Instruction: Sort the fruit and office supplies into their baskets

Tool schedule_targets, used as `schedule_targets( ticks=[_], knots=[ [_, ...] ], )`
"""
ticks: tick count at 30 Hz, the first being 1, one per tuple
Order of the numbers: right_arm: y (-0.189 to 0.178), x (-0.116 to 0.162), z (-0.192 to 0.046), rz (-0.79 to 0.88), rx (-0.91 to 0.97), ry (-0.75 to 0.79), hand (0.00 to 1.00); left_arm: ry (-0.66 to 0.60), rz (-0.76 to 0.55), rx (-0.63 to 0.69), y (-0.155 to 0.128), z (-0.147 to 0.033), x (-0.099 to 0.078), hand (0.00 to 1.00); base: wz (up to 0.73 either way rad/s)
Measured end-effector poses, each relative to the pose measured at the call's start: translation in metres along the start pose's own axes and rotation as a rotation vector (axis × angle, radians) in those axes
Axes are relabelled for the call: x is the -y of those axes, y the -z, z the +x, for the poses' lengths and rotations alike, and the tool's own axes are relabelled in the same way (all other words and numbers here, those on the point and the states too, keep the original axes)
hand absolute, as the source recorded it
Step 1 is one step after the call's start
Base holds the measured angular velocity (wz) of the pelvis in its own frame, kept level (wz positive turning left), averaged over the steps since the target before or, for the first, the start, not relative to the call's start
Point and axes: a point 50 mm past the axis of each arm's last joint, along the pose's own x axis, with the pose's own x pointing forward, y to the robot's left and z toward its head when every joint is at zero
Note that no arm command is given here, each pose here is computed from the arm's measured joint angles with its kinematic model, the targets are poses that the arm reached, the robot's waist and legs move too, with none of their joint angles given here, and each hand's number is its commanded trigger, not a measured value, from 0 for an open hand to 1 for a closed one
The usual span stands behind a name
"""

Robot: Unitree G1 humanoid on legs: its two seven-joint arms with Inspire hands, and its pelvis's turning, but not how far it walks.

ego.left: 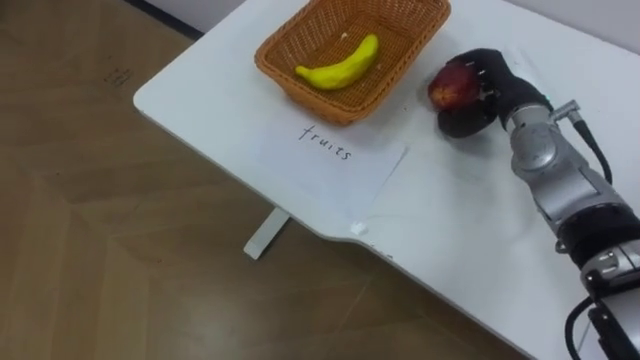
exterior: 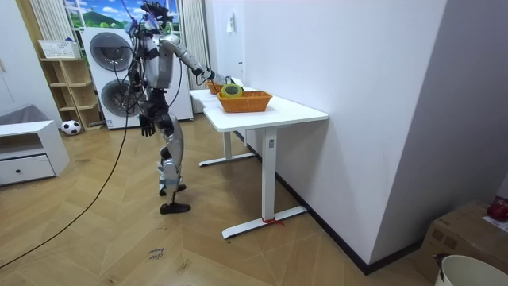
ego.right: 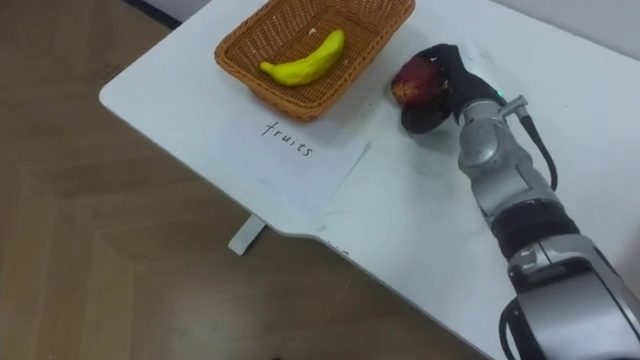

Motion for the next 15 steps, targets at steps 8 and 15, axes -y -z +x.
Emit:
schedule_targets(
  ticks=[8, 15],
  knots=[
    [-0.003, 0.004, 0.002, -0.045, 0.012, 0.005, 1.00, -0.012, 0.002, 0.018, -0.007, 0.001, -0.003, 0.00, 0.00],
    [-0.002, -0.001, 0.001, -0.058, 0.006, -0.030, 1.00, -0.014, 0.002, 0.028, -0.012, 0.002, -0.004, 0.00, -0.01]
  ],
)
